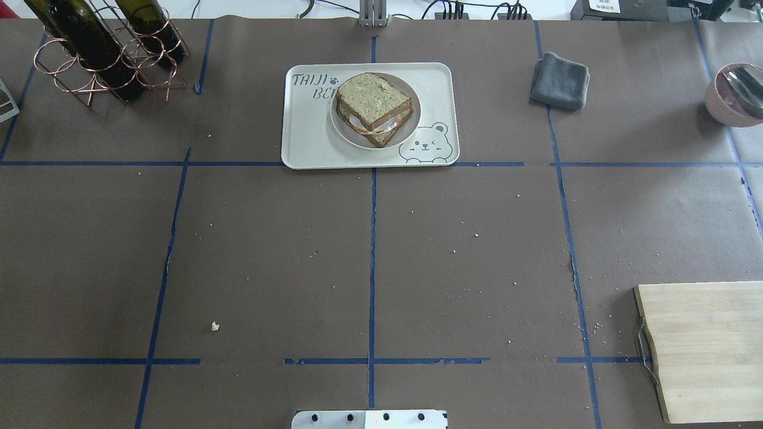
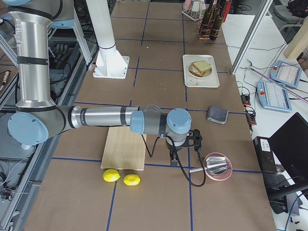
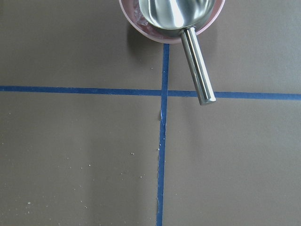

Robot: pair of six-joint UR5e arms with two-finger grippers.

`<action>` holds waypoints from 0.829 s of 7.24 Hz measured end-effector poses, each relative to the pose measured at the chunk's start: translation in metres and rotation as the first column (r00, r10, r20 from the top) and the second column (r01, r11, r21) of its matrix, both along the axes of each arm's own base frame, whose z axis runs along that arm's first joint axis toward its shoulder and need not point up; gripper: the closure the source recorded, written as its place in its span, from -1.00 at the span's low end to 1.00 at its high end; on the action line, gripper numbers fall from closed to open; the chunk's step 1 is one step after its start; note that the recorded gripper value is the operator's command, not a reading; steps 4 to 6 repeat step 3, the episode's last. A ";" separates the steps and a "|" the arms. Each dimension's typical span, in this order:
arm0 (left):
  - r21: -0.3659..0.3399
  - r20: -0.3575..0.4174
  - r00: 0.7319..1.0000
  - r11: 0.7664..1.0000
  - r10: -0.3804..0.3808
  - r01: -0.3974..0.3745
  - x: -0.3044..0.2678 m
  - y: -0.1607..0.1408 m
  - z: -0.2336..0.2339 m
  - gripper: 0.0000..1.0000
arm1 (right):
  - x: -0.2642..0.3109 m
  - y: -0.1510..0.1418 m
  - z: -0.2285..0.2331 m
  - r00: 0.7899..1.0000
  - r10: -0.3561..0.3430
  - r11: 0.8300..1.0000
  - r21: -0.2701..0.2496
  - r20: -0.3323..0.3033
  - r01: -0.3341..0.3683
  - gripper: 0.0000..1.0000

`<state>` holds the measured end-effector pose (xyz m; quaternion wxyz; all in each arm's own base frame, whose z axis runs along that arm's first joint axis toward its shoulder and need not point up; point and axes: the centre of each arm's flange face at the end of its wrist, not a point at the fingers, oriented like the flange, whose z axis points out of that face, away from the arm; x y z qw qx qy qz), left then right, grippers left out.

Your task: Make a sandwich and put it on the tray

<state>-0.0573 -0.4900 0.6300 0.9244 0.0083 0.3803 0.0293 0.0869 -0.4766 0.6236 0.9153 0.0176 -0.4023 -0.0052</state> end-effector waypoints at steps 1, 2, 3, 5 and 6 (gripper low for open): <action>0.002 0.000 1.000 1.000 0.000 0.000 0.000 -0.001 -0.001 -1.00 | 0.000 0.000 0.000 1.000 0.000 1.000 0.000 0.000 0.000 -1.00; 0.004 0.000 1.000 1.000 0.000 0.000 0.000 -0.002 -0.002 -1.00 | 0.000 0.000 0.000 1.000 0.000 1.000 0.000 0.000 0.000 -1.00; 0.005 0.000 1.000 1.000 0.000 0.000 0.000 -0.002 -0.002 -1.00 | 0.000 0.000 0.000 1.000 0.000 1.000 0.001 0.000 0.000 -1.00; 0.005 0.000 1.000 1.000 0.000 0.000 0.000 -0.002 -0.002 -1.00 | 0.000 0.000 0.000 1.000 0.000 1.000 0.001 0.000 0.000 -1.00; 0.005 0.000 1.000 1.000 0.000 0.000 0.000 -0.002 -0.002 -1.00 | 0.000 0.000 0.000 1.000 0.000 1.000 0.001 0.000 0.000 -1.00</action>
